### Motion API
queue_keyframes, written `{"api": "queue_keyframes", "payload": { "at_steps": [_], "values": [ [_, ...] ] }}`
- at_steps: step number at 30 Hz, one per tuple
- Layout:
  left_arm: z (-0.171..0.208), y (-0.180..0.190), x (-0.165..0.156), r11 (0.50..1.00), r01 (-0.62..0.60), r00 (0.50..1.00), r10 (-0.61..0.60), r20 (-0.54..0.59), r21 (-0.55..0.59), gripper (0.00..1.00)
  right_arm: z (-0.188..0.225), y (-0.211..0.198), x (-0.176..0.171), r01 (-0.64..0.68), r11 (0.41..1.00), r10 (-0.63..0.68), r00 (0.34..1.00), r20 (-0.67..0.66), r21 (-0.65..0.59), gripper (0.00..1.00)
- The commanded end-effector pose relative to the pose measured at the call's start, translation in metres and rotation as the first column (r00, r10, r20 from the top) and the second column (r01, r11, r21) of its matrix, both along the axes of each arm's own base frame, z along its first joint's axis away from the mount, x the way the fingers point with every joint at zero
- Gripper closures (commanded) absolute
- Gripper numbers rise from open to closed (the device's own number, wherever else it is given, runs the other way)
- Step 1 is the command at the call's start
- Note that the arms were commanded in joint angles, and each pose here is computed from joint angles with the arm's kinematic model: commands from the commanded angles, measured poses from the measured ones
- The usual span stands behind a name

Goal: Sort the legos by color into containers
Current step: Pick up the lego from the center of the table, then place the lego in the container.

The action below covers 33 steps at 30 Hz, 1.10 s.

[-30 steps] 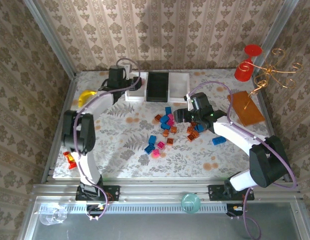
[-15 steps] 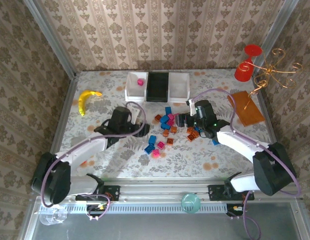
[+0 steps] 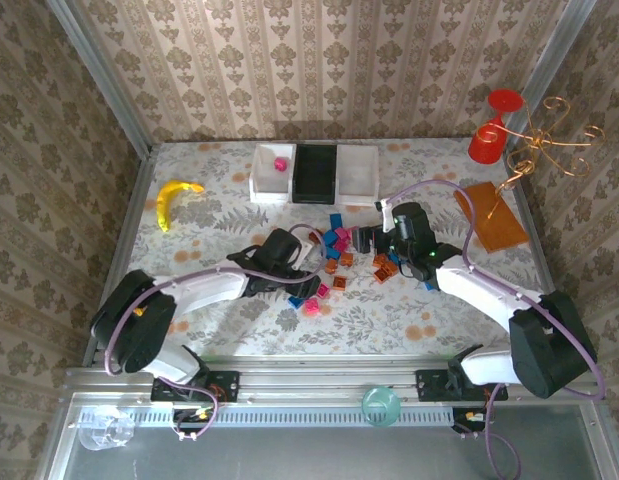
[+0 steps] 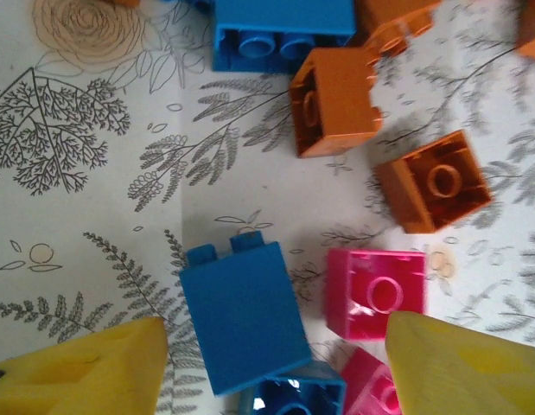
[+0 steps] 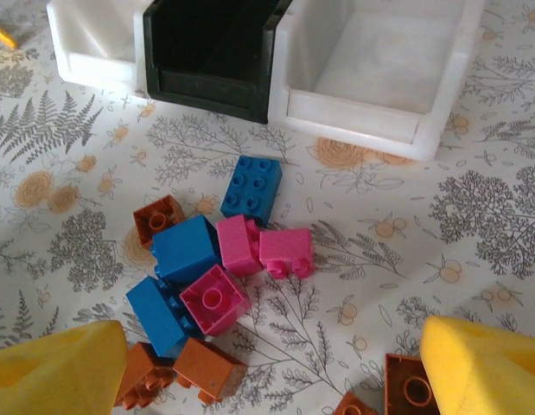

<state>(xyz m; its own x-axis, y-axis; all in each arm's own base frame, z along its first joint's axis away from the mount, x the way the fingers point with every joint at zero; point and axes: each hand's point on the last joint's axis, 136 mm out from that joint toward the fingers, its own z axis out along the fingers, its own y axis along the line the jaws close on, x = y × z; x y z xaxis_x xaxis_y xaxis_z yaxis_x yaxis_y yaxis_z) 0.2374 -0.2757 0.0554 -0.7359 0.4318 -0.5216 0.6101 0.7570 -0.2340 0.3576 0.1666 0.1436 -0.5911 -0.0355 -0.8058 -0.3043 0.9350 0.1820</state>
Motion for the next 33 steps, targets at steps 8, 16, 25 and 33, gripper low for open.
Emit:
{"api": "queue_keyframes", "payload": {
  "at_steps": [8, 16, 25, 33],
  "values": [
    [-0.019, -0.010, 0.014, 0.998, -0.036, 0.999, 0.036, -0.010, 0.045, 0.49, 0.005, -0.004, -0.003, 0.020, 1.000, -0.020, 1.000, 0.018, -0.003, 0.10],
    [0.003, -0.008, 0.037, 0.991, -0.133, 0.985, 0.135, 0.111, -0.025, 0.67, 0.012, -0.007, -0.005, 0.027, 1.000, -0.027, 0.999, 0.036, -0.007, 0.10],
    [0.090, -0.003, 0.135, 0.952, -0.224, 0.909, 0.281, 0.306, -0.210, 0.76, 0.024, -0.009, -0.010, 0.031, 0.999, -0.032, 0.997, 0.077, 0.022, 0.10],
    [0.117, -0.016, 0.250, 0.938, -0.241, 0.879, 0.320, 0.355, -0.248, 0.75, 0.027, -0.007, -0.012, 0.021, 0.999, -0.024, 0.996, 0.084, 0.038, 0.10]
  ]
}}
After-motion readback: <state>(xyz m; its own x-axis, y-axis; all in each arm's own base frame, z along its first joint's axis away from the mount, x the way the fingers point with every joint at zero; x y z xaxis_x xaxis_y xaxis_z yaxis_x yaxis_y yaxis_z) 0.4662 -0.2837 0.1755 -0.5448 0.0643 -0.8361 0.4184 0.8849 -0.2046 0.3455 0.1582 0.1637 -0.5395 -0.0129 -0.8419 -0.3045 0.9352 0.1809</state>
